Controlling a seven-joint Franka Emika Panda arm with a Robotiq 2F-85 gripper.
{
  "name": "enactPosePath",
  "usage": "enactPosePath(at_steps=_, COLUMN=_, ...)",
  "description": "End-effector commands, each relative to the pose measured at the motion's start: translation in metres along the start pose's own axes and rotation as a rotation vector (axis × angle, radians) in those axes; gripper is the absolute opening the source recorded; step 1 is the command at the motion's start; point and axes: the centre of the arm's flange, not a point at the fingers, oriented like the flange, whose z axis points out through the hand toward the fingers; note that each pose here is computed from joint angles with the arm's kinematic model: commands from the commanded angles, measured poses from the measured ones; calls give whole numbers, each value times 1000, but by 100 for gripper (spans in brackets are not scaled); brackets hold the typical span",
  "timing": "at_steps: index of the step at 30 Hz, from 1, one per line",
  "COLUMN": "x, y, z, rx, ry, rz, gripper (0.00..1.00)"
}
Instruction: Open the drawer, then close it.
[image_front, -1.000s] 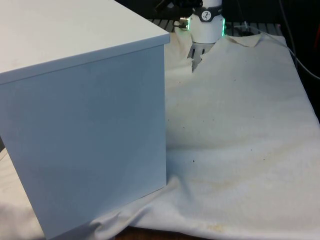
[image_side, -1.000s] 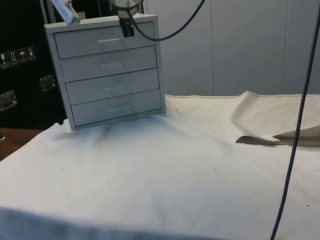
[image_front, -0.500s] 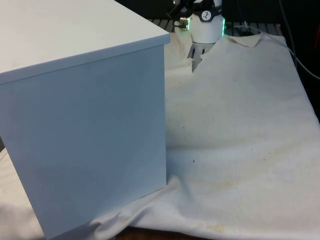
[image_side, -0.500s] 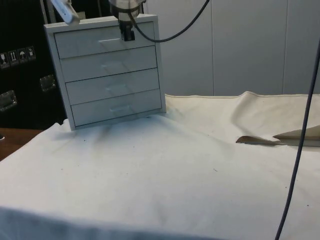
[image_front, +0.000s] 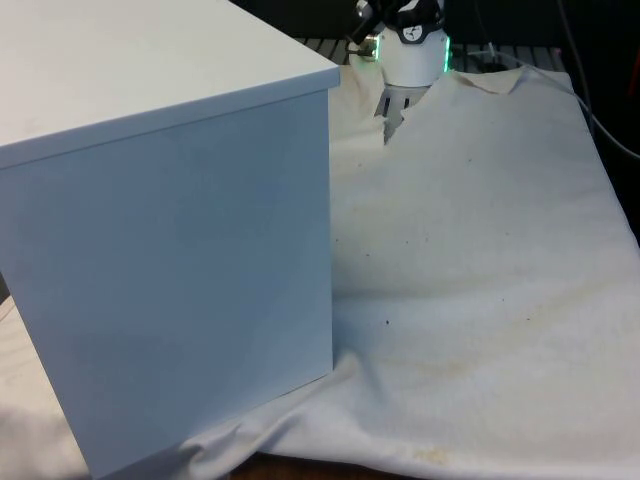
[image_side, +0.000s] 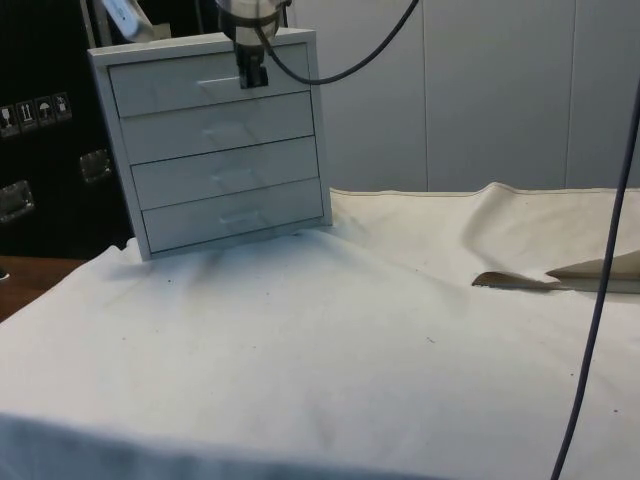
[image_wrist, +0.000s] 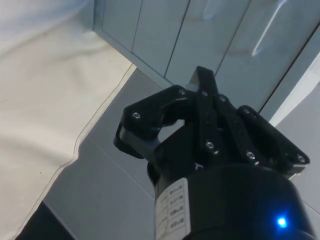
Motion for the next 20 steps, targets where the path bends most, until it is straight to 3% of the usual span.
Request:
enactPosePath(at_steps=1, x=-1, y=0, z=0, rx=3, ry=0, rz=-2, gripper=0)
enactPosePath(at_steps=4, x=0, y=0, z=1, rx=1, ry=-2, rz=-1, gripper=4)
enactPosePath(at_steps=20, x=0, y=0, z=1, rx=-2, ry=-5, rz=1, gripper=90)
